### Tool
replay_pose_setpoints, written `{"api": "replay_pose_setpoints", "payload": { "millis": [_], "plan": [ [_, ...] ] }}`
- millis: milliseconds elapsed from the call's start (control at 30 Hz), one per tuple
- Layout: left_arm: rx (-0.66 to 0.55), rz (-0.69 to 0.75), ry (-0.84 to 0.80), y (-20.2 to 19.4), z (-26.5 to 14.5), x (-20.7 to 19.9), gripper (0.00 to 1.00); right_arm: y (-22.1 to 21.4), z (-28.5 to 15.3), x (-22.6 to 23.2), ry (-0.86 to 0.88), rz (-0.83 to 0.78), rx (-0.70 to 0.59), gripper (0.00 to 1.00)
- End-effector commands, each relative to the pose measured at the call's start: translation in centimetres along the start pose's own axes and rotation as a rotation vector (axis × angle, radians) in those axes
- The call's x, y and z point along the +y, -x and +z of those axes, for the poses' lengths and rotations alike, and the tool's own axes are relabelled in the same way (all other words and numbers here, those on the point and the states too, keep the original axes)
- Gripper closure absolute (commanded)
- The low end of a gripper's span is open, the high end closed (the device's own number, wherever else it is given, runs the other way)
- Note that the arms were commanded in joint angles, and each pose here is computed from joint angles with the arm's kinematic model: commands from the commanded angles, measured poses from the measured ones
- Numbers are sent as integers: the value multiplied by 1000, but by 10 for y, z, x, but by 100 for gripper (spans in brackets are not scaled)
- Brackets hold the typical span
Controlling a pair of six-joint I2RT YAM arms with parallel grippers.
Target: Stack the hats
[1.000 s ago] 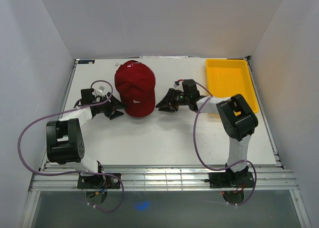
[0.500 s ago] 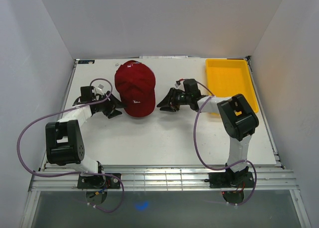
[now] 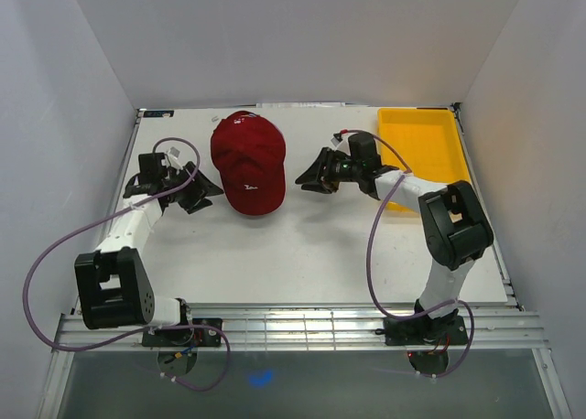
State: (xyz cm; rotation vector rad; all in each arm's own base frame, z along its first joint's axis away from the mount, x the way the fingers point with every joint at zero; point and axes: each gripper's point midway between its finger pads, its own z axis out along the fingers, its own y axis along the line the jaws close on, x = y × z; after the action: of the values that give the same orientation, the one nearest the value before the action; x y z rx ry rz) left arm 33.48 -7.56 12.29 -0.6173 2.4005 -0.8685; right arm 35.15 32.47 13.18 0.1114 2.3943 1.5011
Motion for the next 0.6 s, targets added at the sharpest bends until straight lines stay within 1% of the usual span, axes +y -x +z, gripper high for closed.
{"api": "replay_pose_setpoints", "payload": {
  "millis": [0,67,200,233,267,300,367,400,433,467,500,533,567],
  "plan": [
    [-115,84,8,22,-28,-21,37,15,-25,28,39,-93,-50,56],
    [-140,106,-2,24,-39,-29,37,20,-41,39,42,-136,-85,56],
    [-186,185,-78,35,-64,-61,38,27,-74,56,-3,-238,-156,52],
    [-198,201,-86,36,-69,-66,38,30,-91,66,-33,-259,-194,51],
    [-216,221,-93,37,-78,-71,38,33,-101,70,-52,-314,-218,47],
    [-242,237,-98,41,-86,-78,38,35,-119,86,-49,-365,-267,45],
    [-271,261,-117,41,-100,-88,37,41,-142,94,-110,-415,-338,39],
    [-275,267,-126,40,-104,-92,37,42,-151,98,-130,-463,-366,33],
    [-288,278,-138,42,-110,-98,37,43,-171,113,-138,-503,-432,30],
    [-293,286,-141,39,-117,-101,37,40,-179,113,-158,-515,-446,22],
    [-295,293,-144,38,-120,-103,37,36,-195,124,-157,-556,-486,18],
    [-307,305,-146,39,-126,-106,37,38,-203,124,-184,-560,-521,14],
    [-306,307,-139,38,-129,-106,37,35,-209,120,-207,-554,-531,3]
  ]
}}
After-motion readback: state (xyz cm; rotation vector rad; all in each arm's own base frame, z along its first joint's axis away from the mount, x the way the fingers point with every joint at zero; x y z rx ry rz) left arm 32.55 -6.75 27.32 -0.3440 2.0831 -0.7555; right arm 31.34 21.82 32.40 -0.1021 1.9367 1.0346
